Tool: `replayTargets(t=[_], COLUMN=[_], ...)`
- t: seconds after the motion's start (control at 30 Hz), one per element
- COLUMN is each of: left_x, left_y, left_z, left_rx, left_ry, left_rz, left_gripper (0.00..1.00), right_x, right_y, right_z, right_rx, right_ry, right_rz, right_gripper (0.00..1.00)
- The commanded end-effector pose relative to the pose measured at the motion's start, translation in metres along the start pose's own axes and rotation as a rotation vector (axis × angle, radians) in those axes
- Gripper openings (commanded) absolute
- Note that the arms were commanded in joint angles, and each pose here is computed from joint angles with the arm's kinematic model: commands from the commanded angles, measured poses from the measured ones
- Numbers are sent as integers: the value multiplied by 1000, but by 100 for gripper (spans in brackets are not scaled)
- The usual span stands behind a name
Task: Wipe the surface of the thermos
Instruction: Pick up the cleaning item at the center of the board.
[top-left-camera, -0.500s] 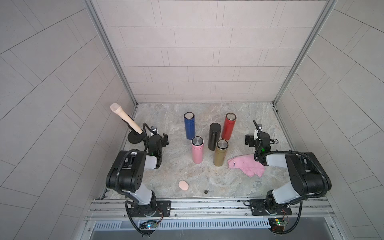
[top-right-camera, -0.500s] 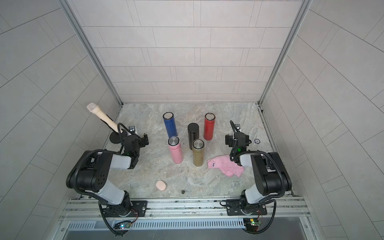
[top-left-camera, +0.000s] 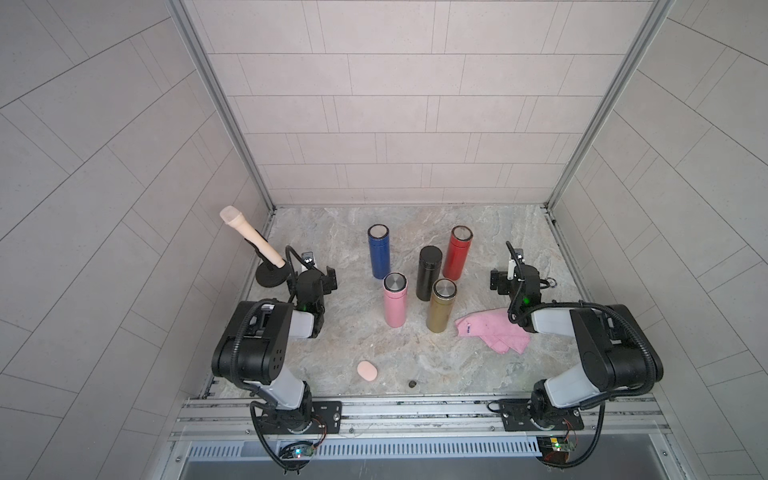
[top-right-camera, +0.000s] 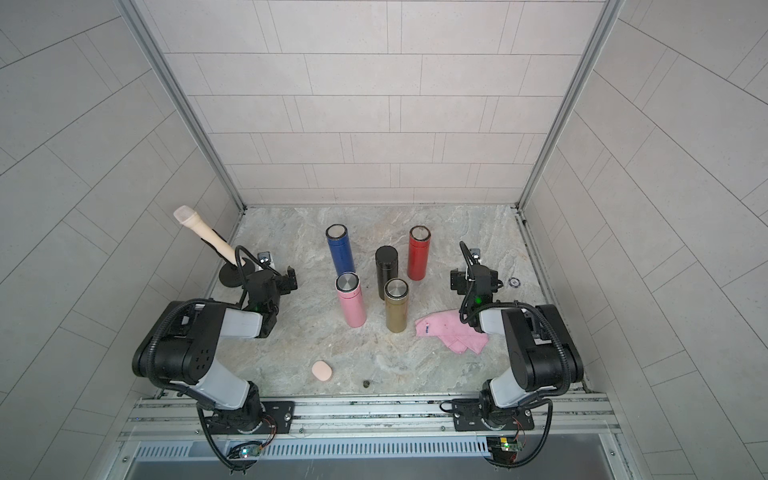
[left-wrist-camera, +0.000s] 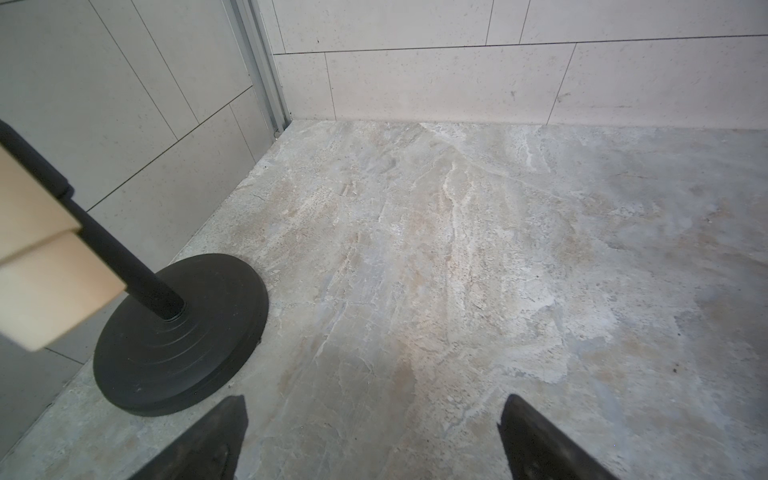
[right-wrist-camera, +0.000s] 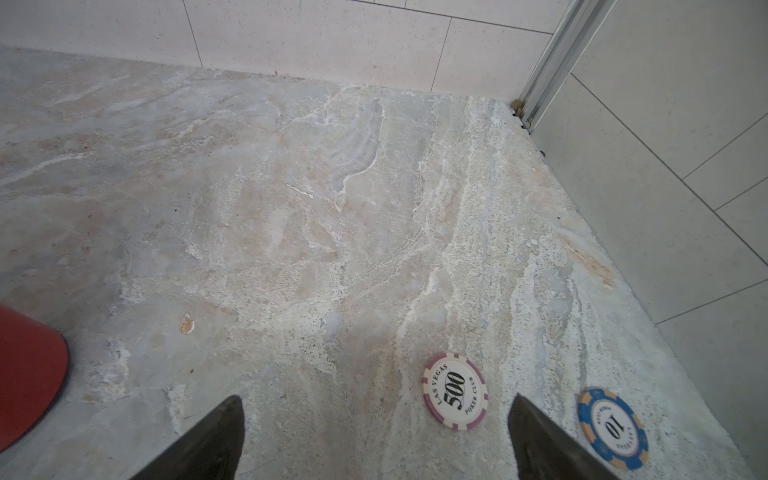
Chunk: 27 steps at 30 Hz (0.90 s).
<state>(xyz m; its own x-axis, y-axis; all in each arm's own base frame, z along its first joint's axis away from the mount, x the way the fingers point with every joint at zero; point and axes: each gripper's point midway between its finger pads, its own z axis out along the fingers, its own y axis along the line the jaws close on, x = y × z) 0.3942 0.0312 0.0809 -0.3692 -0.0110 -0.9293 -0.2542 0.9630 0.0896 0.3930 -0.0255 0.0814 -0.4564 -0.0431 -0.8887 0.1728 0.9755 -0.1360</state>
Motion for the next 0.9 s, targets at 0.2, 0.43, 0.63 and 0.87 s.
replayTargets(t=[0.2, 0.43, 0.63, 0.87], left_x=[-8, -58, -102, -96], left_y=[2, 20, 15, 10], left_z=[-2, -51, -98, -150], left_rx=[-2, -192, -273, -135], left_ry=[-30, -139, -12, 212], left_rz=[1, 15, -136, -233], left_gripper=[100, 100, 100, 99], right_x=[-4, -61, -63, -32], right_y=[-3, -33, -23, -17], right_z=[-2, -35, -94, -164], right_rx=[2, 131, 140, 30], right_ry=[-16, 88, 360, 489], right_rz=[4, 161, 210, 279], right_gripper=[100, 100, 100, 100])
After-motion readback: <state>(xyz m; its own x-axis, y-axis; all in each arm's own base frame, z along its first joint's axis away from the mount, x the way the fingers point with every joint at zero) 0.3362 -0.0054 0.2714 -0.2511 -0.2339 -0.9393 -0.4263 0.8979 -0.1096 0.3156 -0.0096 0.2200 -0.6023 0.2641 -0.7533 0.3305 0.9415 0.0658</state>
